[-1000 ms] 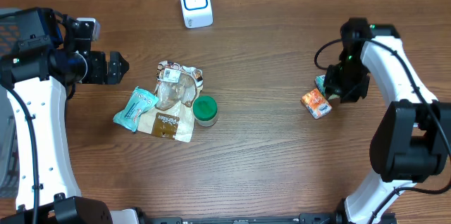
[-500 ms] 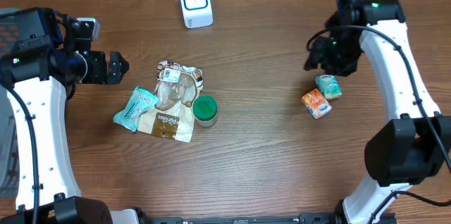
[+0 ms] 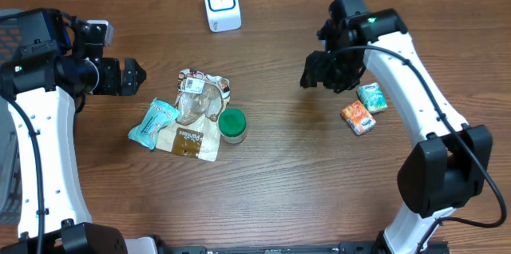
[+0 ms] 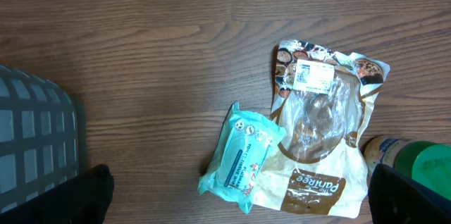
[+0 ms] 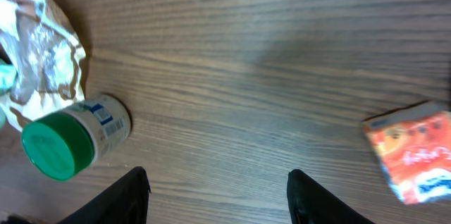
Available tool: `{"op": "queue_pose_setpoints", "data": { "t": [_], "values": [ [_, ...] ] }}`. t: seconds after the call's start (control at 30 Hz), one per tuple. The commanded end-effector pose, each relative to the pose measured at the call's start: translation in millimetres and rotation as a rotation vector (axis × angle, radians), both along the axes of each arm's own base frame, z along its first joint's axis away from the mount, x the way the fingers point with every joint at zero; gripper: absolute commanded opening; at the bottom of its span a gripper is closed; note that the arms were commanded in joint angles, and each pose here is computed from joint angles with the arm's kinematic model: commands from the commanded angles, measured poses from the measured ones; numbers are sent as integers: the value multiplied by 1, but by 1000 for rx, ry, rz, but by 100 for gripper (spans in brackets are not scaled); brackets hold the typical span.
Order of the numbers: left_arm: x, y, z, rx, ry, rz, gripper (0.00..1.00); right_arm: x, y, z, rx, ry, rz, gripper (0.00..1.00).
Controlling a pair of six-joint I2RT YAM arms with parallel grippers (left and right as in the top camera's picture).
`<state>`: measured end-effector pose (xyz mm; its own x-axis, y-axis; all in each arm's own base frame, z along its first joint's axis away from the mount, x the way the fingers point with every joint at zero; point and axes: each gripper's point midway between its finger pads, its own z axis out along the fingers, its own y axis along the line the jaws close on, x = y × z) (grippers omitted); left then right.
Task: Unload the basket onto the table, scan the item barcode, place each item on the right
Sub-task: 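Open the right gripper and withdraw it upward, then move the right gripper left toward the green-lidded jar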
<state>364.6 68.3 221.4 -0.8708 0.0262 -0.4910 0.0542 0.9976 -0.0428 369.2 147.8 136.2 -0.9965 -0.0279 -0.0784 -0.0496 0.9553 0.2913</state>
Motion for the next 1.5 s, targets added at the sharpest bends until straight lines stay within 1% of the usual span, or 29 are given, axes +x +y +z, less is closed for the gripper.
{"op": "queue_pose_setpoints", "data": {
  "t": [0.0, 0.5, 0.7, 0.93, 1.1, 1.2, 1.33, 1.47],
  "values": [
    [3, -1, 11, 5, -32, -18, 100, -6, 12, 7, 13, -23, 35, 60],
    [3, -1, 11, 5, -32, -18, 100, -22, 50, 6, 30, -19, 125, 60],
    [3, -2, 11, 5, -32, -19, 100, -32, 72, 6, 87, -9, 173, 61],
    [3, -2, 11, 5, -32, -19, 100, -45, 96, -4, 114, -4, 237, 61],
    [3, -1, 11, 5, -32, -18, 100, -51, 118, -3, 129, -38, 293, 61],
    [3, -1, 11, 5, -32, -18, 99, -53, 135, -1, 136, -81, 338, 70],
    [3, -1, 11, 5, -32, -18, 99, -46, 149, -2, 72, -184, 371, 88],
    [3, -1, 11, 5, -32, -18, 99, -34, 154, -2, -27, -298, 379, 98]
  ]
}}
